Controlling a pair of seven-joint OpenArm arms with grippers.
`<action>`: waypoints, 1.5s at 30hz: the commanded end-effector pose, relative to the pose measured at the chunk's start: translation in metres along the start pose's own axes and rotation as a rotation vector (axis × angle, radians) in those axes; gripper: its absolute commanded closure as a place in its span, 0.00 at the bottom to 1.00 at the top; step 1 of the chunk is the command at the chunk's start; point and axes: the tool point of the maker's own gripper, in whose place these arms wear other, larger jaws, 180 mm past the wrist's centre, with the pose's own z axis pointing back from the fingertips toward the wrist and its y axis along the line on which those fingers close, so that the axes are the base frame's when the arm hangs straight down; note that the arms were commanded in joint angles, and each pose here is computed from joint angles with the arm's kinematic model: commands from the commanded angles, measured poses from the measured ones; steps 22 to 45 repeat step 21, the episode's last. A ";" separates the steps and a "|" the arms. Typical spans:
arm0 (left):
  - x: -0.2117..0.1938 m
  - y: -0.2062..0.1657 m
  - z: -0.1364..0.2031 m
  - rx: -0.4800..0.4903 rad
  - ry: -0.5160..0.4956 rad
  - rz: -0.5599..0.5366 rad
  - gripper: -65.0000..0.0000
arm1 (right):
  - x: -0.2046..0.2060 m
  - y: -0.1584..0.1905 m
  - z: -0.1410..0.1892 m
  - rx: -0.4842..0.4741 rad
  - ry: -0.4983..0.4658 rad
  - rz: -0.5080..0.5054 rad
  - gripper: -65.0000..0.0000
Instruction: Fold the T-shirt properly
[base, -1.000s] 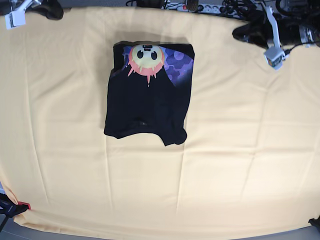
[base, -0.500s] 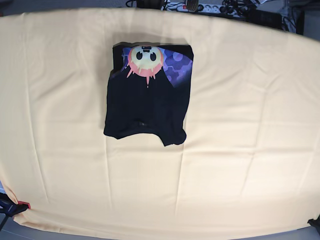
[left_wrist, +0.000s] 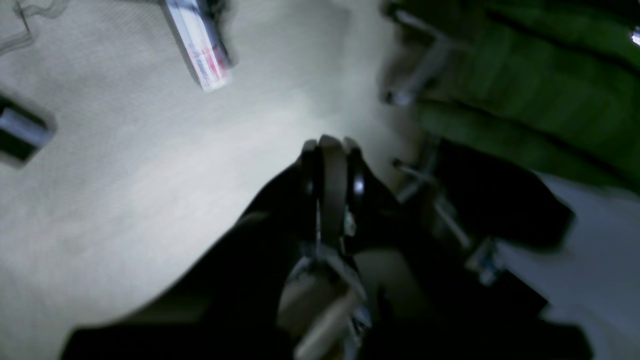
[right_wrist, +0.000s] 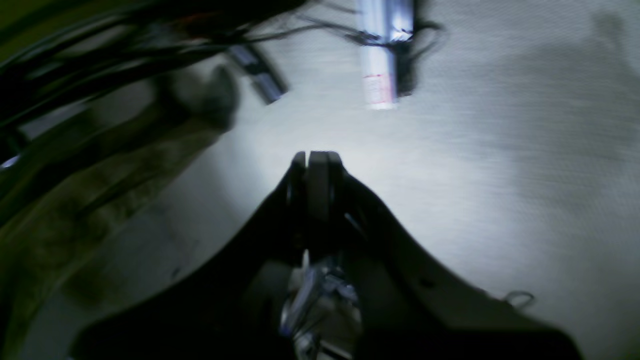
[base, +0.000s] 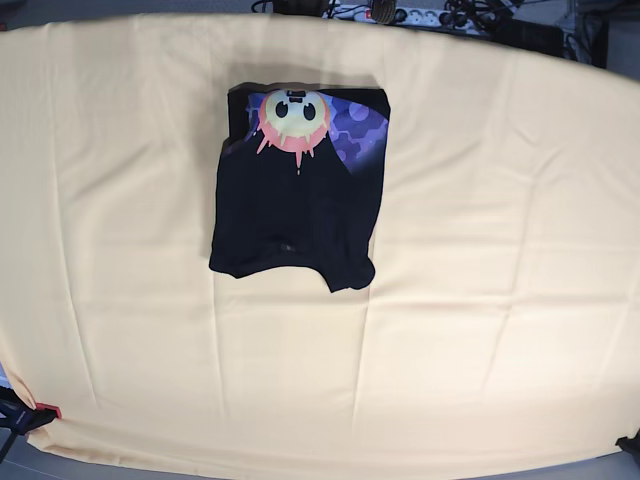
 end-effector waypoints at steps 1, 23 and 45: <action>-0.007 0.008 -0.010 0.012 0.015 0.019 1.00 | -0.004 -0.004 -0.007 -0.005 0.007 0.004 1.00; 0.081 0.021 -0.160 0.311 -0.332 0.009 1.00 | 0.077 -0.020 -0.128 -0.380 -0.077 0.392 1.00; 0.081 0.021 -0.160 0.311 -0.332 0.009 1.00 | 0.077 -0.020 -0.128 -0.380 -0.077 0.392 1.00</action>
